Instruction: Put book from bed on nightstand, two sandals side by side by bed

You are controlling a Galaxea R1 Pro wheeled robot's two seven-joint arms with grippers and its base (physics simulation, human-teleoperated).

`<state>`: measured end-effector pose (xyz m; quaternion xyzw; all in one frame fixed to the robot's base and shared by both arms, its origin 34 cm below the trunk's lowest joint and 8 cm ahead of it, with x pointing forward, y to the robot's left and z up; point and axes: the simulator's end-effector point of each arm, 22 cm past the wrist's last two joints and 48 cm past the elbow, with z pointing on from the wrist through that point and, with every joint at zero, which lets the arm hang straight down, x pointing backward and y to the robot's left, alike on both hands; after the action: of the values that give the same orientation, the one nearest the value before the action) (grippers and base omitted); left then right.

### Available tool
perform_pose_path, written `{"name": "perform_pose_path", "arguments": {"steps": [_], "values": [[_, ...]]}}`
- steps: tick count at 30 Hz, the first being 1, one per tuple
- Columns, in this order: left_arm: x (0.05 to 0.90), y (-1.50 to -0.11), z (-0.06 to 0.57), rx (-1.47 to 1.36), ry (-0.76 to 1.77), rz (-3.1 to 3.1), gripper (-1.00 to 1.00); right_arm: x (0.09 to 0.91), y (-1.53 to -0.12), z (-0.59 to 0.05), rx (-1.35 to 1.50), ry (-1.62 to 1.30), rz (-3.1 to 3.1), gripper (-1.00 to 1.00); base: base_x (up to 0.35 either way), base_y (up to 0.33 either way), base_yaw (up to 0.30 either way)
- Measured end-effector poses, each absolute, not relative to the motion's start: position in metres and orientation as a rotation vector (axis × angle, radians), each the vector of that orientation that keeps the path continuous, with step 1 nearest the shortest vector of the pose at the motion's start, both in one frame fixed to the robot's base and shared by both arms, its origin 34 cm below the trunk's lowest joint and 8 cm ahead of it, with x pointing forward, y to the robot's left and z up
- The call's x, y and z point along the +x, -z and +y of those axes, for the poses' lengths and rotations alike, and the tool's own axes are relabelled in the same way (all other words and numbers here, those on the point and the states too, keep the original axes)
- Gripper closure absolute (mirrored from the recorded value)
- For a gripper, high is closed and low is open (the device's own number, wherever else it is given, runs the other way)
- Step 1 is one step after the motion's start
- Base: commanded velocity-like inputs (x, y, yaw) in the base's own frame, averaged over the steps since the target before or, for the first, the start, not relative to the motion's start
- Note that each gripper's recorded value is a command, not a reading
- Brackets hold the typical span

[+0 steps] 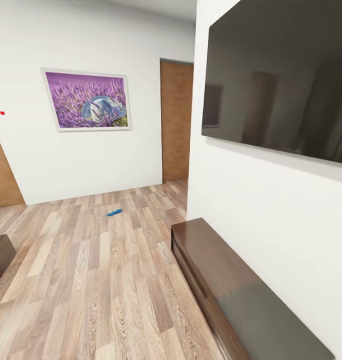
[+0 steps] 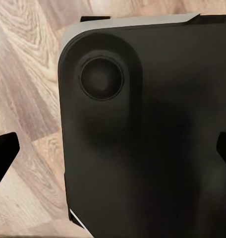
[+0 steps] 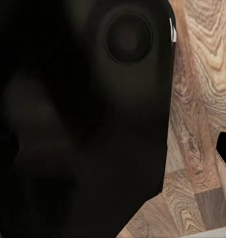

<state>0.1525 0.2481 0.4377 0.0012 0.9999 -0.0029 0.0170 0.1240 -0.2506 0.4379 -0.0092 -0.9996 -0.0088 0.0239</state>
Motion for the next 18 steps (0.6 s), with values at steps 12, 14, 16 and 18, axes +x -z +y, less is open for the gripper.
{"name": "perform_pose_path", "arguments": {"steps": [12,14,16,18], "values": [[0.1528,-0.4377,0.2493,0.002,0.007,3.106,-1.00,0.1237,-0.4380,-0.2506,-0.028,0.027,-3.093,-1.00,0.000,0.000,0.286],[0.1535,-0.4377,0.2491,0.002,0.007,3.105,-1.00,0.1239,-0.4379,-0.2505,-0.028,0.027,-3.093,-1.00,0.000,0.000,0.286],[0.1556,-0.4378,0.2489,0.002,0.008,3.100,-1.00,0.1241,-0.4379,-0.2505,-0.028,0.027,-3.094,-1.00,0.000,0.000,0.286],[0.1600,-0.4379,0.2492,0.002,0.007,3.091,-1.00,0.1239,-0.4379,-0.2510,-0.028,0.026,-3.093,-1.00,0.000,0.000,0.286]]}}
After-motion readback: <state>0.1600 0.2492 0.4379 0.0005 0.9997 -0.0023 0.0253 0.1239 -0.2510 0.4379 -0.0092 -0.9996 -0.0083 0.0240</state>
